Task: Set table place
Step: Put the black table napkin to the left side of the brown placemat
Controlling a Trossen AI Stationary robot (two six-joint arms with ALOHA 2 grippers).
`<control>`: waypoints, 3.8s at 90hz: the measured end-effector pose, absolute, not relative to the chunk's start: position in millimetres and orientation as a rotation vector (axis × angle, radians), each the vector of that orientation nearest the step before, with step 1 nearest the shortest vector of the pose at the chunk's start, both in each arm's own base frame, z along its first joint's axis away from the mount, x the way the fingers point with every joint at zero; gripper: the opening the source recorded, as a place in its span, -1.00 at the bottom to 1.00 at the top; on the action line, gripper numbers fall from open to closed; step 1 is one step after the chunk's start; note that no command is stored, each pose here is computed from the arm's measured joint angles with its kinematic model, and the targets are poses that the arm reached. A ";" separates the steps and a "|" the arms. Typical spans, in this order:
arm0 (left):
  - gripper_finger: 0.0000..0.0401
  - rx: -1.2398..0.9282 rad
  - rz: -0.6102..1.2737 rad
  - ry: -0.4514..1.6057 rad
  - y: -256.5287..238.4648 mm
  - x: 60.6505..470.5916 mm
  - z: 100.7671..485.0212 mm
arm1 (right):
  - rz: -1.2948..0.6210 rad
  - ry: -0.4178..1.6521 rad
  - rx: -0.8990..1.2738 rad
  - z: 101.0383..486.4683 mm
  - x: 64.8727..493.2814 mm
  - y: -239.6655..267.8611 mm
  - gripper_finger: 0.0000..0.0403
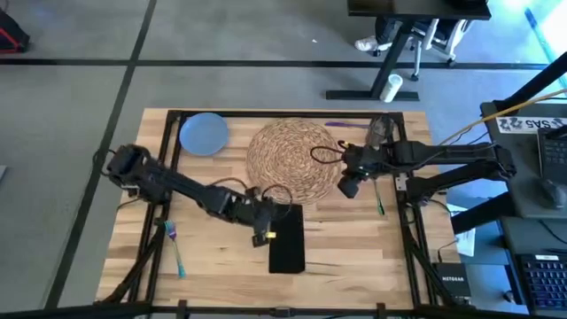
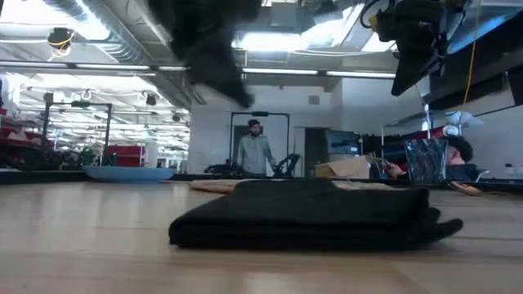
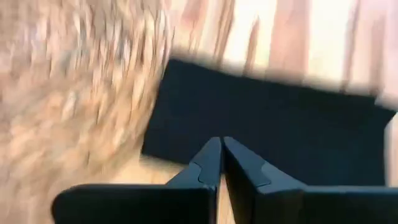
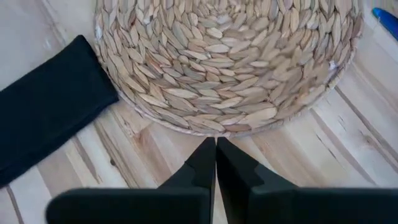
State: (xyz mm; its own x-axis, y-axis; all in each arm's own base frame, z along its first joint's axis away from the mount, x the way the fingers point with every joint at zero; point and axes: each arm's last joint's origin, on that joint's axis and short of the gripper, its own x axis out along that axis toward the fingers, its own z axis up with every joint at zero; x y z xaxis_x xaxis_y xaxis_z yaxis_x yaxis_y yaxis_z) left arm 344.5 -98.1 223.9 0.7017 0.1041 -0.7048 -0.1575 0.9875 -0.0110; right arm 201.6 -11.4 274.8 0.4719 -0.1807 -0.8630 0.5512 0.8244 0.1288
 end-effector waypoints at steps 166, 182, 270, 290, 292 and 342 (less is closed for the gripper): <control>-1.00 -0.097 -0.008 0.787 -118.4 386.2 141.1 | -0.239 0.599 0.272 271.7 203.7 96.0 -1.00; -1.00 -0.121 0.023 0.833 -115.6 388.0 123.9 | -0.250 0.595 0.279 271.6 203.7 95.8 -1.00; -1.00 -0.012 0.251 1.101 -158.8 328.2 125.4 | -0.243 0.594 0.297 272.1 204.2 95.7 -1.00; -1.00 0.032 0.266 1.171 -150.5 312.1 147.1 | -0.240 0.593 0.300 272.4 204.4 95.9 -1.00; -1.00 0.039 0.270 1.181 -149.6 310.4 148.4 | -0.240 0.594 0.299 272.3 204.4 95.9 -1.00; -1.00 -0.035 0.366 1.204 -139.9 240.9 139.8 | -0.233 0.598 0.309 272.3 204.3 96.3 -1.00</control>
